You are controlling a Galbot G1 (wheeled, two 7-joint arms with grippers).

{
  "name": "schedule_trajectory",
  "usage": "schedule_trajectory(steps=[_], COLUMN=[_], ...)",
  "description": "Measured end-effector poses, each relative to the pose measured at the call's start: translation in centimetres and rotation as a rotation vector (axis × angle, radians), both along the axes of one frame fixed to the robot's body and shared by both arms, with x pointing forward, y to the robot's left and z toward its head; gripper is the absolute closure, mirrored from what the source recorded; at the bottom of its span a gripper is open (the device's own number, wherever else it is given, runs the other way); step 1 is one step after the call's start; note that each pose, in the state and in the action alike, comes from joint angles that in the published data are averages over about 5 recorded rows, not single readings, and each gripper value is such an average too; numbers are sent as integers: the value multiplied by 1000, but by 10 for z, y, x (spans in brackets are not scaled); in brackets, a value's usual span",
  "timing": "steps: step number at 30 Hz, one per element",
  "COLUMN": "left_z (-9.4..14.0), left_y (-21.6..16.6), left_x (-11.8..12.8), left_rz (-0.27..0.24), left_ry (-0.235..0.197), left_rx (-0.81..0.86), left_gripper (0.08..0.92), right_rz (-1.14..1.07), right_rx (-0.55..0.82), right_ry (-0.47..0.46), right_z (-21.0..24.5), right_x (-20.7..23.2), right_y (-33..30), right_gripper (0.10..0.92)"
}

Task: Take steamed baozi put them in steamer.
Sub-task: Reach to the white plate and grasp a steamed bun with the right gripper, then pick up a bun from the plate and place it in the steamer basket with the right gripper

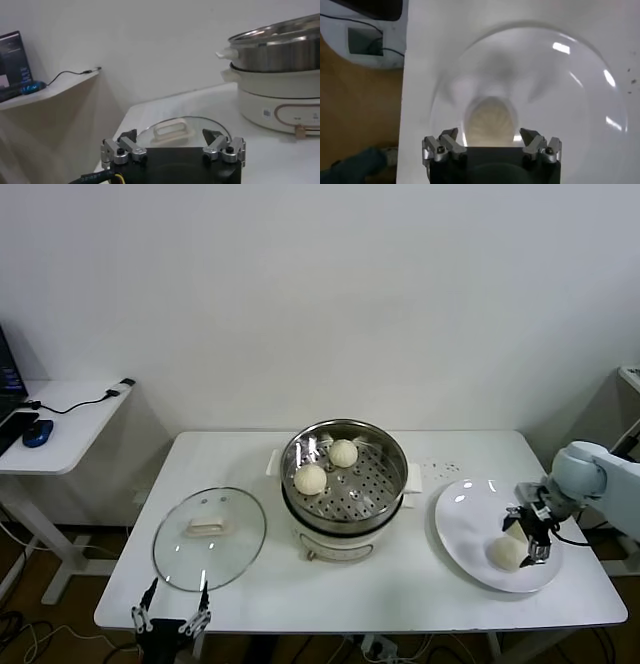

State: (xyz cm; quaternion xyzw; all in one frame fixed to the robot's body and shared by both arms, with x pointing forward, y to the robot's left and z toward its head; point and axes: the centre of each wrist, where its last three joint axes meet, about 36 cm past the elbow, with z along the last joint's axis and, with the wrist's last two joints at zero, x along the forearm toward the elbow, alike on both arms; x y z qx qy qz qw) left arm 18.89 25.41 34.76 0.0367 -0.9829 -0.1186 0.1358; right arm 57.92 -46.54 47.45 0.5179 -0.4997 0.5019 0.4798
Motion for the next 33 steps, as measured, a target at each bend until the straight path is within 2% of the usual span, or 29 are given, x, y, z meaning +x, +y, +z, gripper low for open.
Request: schedule_trajectory(steps=[10,23,28,33], left_z=[-3,-2,-2,-3], left_y=[1,-2,-2,-2], left_x=[-1,1,1,0], left_rz=[5,1,1,-1], left_ry=[5,3,4,6], left_rx=[-1,-7,-7,-7], left_gripper=[177,177,177,177], right_rz=[8,10,39,141], right_rx=[-13,-8,10,29], right_ry=[14,17,10,-24], right_z=[-24,-26,-14,23], right_x=[5,11,19,42], right_y=[5,7,14,31], right_gripper=[212,425,449,454])
